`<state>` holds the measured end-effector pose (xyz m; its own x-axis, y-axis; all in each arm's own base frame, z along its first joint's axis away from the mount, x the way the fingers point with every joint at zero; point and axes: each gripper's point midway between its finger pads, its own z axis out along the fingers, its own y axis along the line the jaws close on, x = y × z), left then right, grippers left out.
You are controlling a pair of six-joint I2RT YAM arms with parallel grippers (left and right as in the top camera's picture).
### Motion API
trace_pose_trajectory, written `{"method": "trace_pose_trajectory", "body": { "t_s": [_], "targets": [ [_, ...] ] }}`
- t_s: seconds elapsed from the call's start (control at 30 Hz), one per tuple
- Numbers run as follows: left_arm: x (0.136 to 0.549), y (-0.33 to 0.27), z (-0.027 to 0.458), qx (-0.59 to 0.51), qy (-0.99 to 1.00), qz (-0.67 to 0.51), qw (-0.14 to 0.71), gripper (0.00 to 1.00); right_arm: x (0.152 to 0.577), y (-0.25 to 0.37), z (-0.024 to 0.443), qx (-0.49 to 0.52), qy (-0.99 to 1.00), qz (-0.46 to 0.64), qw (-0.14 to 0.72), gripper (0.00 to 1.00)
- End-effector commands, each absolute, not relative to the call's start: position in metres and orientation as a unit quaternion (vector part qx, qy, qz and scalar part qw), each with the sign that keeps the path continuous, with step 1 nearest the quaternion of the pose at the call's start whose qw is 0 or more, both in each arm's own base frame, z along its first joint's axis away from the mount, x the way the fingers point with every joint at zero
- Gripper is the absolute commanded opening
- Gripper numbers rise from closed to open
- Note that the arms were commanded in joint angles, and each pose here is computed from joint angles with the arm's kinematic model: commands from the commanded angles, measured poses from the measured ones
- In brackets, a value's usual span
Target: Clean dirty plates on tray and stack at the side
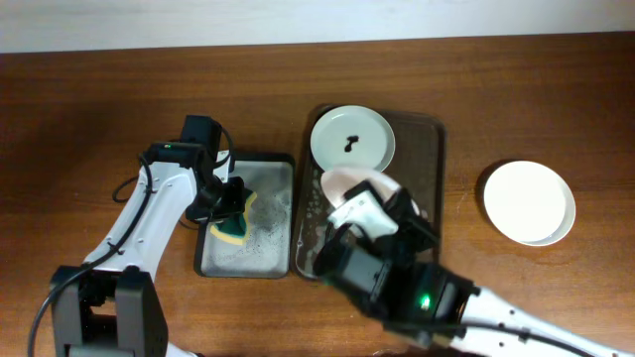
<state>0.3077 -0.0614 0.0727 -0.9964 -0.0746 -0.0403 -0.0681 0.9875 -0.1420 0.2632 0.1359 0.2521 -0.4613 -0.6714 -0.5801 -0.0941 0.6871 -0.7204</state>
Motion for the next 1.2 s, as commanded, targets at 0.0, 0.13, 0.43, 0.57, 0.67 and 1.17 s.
{"method": "trace_pose_trajectory", "body": {
  "t_s": [0.0, 0.13, 0.43, 0.57, 0.67, 1.17],
  "targets": [
    [0.308, -0.064, 0.075, -0.028, 0.996, -0.078, 0.026, 0.0, 0.279, 0.103, 0.194, -0.141, 0.907, -0.18, 0.353, 0.04],
    [0.307, -0.064, 0.075, -0.028, 0.996, -0.078, 0.024, 0.0, 0.296, 0.046, 0.176, 0.043, 0.963, 0.06, 0.257, 0.04],
    [0.307, -0.064, 0.075, -0.028, 0.996, -0.078, 0.024, 0.0, 0.261, -0.189, 0.13, 0.461, 0.855, 0.082, 0.223, 0.04],
    [0.306, -0.066, 0.075, -0.028, 0.996, -0.085, 0.023, 0.0, 0.243, -0.226, 0.079, 0.555, 0.809, 0.097, 0.165, 0.04],
    [0.306, -0.066, 0.075, -0.028, 0.996, -0.085, 0.023, 0.0, 0.247, -0.216, 0.067, 0.543, 0.82, 0.113, 0.142, 0.41],
    [0.305, -0.066, 0.075, -0.028, 0.996, -0.085, 0.019, 0.0, 0.222, 0.007, 0.102, 0.151, 0.983, 0.09, 0.059, 0.54]
  ]
}}
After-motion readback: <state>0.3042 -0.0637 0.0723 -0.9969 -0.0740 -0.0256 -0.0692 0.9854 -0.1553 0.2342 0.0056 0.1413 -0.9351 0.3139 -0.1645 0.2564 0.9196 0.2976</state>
